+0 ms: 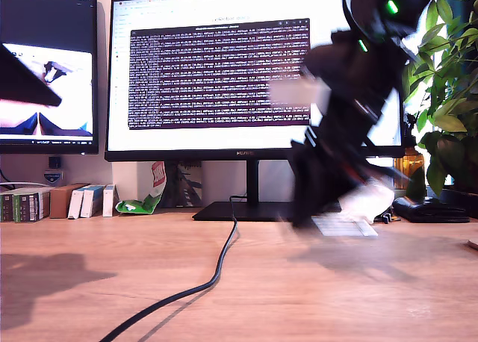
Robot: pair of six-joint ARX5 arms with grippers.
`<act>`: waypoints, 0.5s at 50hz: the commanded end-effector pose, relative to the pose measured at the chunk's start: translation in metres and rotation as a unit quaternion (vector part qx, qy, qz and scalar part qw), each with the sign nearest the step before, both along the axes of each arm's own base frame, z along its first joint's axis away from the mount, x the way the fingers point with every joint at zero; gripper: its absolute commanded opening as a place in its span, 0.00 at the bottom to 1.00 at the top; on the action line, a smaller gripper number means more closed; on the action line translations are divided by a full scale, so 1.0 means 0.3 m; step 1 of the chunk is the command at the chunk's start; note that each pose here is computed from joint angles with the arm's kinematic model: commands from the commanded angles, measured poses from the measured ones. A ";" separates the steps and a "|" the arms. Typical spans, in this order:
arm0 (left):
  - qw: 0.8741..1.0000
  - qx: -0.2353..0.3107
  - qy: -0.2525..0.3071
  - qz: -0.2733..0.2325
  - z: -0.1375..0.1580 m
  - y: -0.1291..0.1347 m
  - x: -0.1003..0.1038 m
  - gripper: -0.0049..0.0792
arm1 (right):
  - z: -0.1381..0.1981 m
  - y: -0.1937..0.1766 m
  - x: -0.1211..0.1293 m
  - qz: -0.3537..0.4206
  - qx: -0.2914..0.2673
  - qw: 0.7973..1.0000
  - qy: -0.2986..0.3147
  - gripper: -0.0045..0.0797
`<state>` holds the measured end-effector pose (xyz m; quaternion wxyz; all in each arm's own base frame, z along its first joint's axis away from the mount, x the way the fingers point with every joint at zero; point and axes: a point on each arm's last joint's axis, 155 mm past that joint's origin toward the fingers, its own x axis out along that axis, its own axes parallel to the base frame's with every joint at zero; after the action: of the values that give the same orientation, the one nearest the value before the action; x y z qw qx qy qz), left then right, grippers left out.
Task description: Pick the metallic laser pointer with your right arm, pass it to your left arm, then place it down to the left side of the table
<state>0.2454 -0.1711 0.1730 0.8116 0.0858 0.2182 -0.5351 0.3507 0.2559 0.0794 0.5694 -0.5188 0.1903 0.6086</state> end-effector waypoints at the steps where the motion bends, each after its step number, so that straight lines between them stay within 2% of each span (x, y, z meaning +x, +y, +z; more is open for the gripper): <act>1: 0.999 -0.014 -0.032 -0.011 0.047 -0.015 0.016 0.11 | 0.145 0.052 0.037 -0.007 0.042 0.998 -0.037 0.04; 5: 0.996 -0.042 -0.067 -0.031 0.107 -0.037 0.022 0.18 | 0.233 0.091 0.068 -0.013 0.068 0.996 -0.058 0.04; 14: 0.981 -0.091 -0.159 -0.066 0.248 -0.069 0.042 0.20 | 0.439 0.176 0.101 -0.034 0.136 0.988 -0.069 0.04; 20: 0.967 -0.110 -0.214 -0.081 0.327 -0.079 0.049 0.20 | 0.583 0.244 0.077 -0.029 0.189 0.980 -0.059 0.04; 25: 0.955 -0.120 -0.255 -0.088 0.380 -0.084 0.061 0.20 | 0.700 0.304 0.025 -0.012 0.236 0.971 -0.039 0.04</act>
<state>0.2615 -0.1947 0.2787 0.7965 0.1393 -0.0554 -0.5858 0.3713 0.3356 0.2649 0.6877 -0.4114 0.0473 0.5963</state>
